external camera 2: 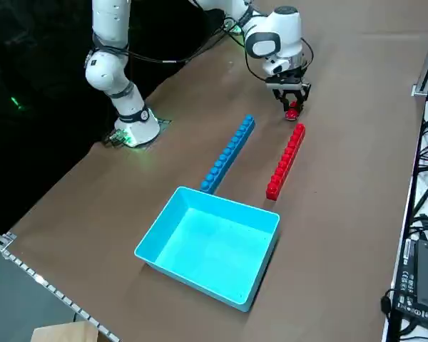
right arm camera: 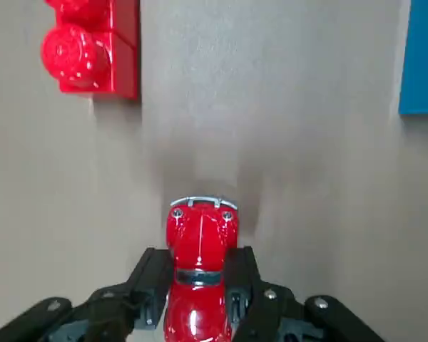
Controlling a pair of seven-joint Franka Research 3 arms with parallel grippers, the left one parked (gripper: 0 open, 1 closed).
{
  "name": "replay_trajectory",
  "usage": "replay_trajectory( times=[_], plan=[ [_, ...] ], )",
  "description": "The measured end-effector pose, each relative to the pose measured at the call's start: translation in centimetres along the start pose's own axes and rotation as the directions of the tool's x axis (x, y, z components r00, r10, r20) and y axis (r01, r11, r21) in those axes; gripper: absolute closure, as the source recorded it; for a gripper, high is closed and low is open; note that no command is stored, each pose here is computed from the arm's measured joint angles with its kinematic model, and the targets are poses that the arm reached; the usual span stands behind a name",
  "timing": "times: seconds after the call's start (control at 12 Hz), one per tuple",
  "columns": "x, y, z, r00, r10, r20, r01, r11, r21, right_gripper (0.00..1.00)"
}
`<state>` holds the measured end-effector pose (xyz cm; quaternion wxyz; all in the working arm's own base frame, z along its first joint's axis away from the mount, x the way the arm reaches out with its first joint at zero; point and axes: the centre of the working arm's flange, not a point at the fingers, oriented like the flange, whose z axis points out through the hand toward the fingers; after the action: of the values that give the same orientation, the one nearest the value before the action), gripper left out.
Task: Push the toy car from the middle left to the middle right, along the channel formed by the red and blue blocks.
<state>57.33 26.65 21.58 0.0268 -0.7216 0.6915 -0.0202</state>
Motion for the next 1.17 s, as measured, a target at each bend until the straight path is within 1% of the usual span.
replay_trajectory(
  times=[0.75,1.17],
  plan=[
    [-3.0,0.0,0.0,1.000,-0.019,0.024,0.018,1.000,0.009,0.56],
    [-5.4,0.1,0.1,0.999,-0.036,0.032,0.035,0.999,0.019,0.56]
  ],
)
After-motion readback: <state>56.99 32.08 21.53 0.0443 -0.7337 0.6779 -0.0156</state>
